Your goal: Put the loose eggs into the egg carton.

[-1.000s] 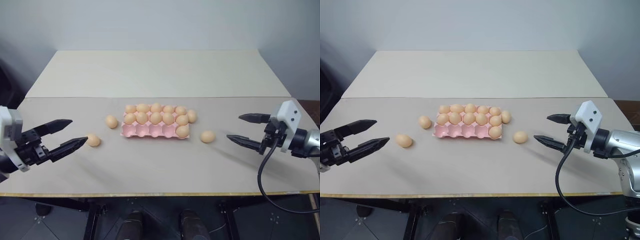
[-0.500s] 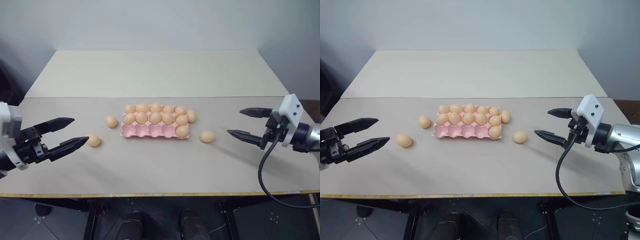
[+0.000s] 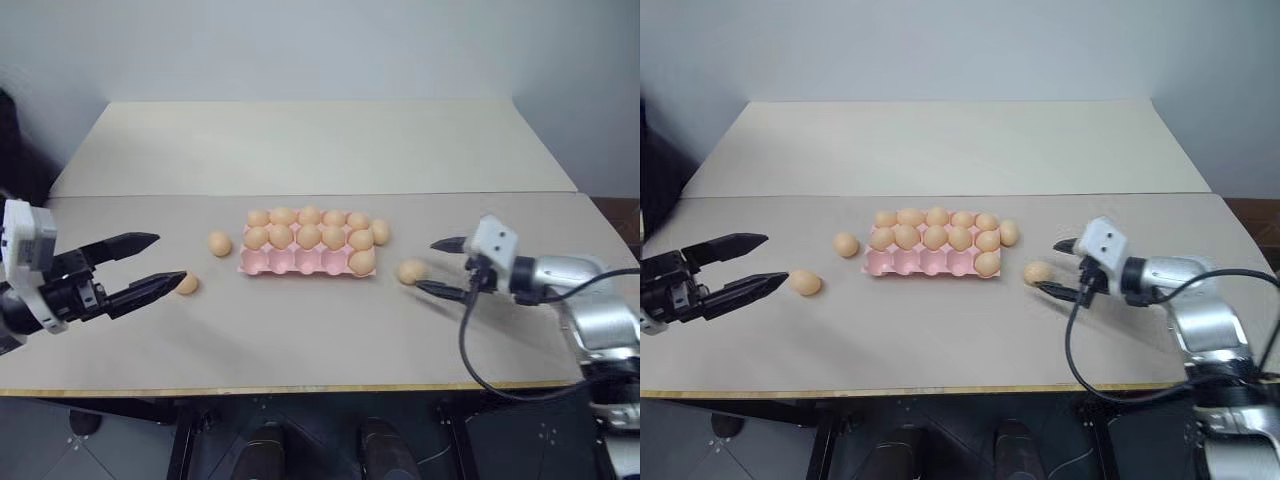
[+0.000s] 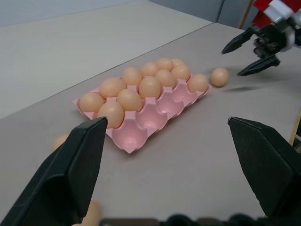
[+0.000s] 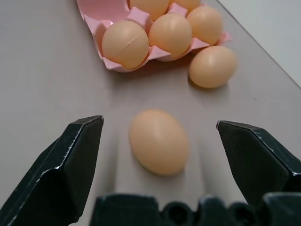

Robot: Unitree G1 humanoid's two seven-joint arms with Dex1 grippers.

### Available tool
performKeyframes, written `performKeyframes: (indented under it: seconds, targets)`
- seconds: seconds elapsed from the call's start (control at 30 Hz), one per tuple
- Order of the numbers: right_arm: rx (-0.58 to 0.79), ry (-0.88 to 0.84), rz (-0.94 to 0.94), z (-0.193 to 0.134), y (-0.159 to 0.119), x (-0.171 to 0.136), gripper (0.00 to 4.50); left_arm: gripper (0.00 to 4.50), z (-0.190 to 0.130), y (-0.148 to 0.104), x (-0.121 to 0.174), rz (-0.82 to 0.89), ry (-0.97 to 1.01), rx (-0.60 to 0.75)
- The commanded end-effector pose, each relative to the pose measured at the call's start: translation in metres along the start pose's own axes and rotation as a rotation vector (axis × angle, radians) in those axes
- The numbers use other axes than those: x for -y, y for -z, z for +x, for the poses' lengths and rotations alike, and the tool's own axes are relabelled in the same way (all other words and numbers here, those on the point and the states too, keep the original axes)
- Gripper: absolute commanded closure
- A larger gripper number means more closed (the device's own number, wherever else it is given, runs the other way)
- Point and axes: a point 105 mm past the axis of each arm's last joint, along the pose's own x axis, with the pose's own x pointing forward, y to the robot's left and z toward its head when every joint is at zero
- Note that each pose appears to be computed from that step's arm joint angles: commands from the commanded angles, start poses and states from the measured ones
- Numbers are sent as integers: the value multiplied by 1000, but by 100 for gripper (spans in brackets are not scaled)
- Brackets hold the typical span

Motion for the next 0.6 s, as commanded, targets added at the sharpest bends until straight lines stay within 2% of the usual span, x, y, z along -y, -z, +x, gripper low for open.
performKeyframes:
  seconds: [0.03,0.13,0.17,0.23,0.4,0.5,0.6]
  targets:
    - [-23,1,-55,6,4,6,0,2,-2,-8,-1,41,-1,23]
    - [-46,-6,-52,15,13,7,0,2,-3,-7,0,41,-1,20]
    - [-48,9,-44,18,15,9,18,0,-4,-7,0,40,-3,18]
    - [-44,15,-40,21,16,10,64,0,-4,-6,1,41,-8,17]
    - [-1,24,-55,13,5,11,225,0,-6,-7,1,45,-19,18]
    - [54,36,-105,7,-19,11,238,0,-7,-7,2,45,-20,19]
    - [174,-8,-133,16,-62,-2,238,0,-6,-6,2,41,-18,24]
